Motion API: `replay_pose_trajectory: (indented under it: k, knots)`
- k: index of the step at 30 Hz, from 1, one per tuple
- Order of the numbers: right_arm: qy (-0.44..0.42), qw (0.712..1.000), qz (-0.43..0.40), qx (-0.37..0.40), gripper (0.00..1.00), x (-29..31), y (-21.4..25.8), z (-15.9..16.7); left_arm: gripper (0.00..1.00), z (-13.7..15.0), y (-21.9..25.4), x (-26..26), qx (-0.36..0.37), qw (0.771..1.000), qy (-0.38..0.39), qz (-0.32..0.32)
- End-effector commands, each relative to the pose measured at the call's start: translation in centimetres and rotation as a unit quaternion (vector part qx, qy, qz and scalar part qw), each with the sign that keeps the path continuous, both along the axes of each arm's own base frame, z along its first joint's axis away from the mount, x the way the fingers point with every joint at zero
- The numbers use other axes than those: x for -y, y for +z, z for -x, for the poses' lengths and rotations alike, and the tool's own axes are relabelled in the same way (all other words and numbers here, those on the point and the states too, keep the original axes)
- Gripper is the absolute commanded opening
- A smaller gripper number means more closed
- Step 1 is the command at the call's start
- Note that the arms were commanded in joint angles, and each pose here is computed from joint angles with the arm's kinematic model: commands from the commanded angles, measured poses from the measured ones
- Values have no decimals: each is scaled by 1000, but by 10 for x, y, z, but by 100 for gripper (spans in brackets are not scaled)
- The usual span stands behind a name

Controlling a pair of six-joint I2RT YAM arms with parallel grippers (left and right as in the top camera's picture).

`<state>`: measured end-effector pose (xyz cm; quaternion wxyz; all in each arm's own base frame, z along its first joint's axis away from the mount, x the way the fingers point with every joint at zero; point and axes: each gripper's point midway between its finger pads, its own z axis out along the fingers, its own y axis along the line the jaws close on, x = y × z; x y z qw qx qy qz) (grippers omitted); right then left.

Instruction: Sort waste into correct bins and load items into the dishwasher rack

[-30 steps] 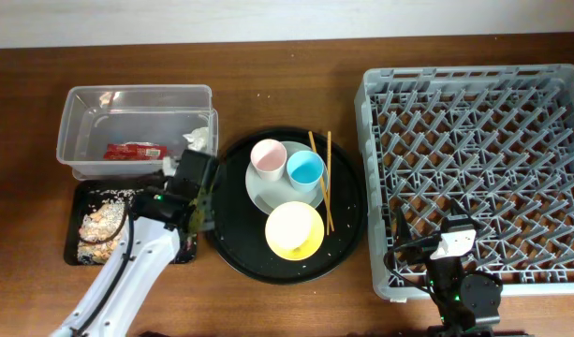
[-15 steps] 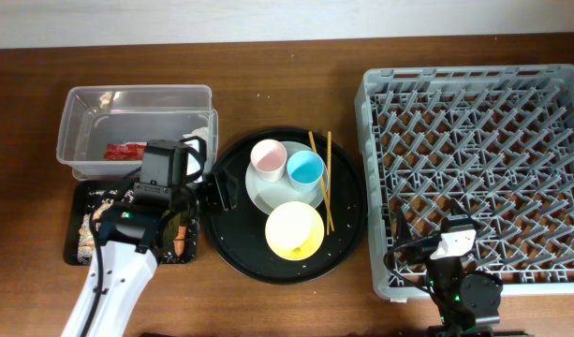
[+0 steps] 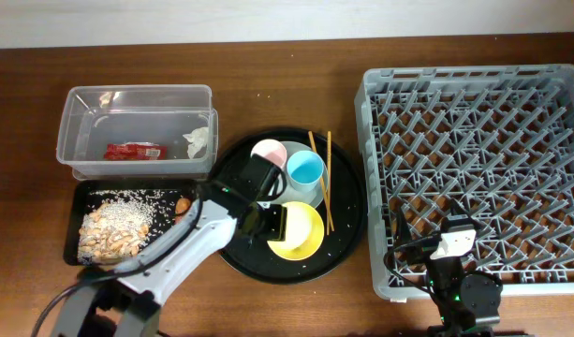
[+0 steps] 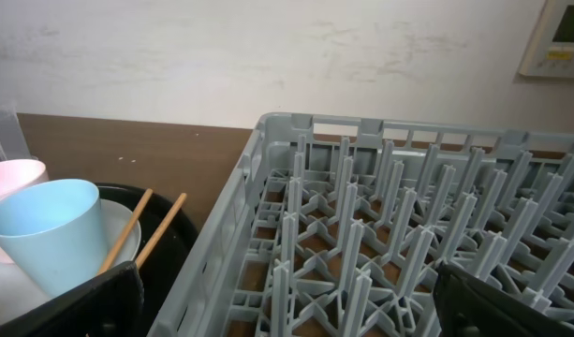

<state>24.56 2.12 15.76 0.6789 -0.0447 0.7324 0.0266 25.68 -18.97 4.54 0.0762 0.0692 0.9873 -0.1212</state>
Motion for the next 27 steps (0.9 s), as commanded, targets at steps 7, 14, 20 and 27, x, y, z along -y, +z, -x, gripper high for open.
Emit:
replay_pose_trajectory:
  k: [7,14,20,27]
  knots:
    - [-3,1000,-4,-3,98,1,-3,0,41,-2,-8,-11,7,999,-10,-45]
    - [49,992,-117,-26,98,-19,45,20,41,-3,-8,-11,8,999,-9,-44]
    - [101,941,-139,-290,98,-46,195,79,42,-10,-5,-7,23,999,-8,-34]
    - [103,807,-104,-571,87,-74,97,18,56,-44,81,-6,163,987,8,-1]
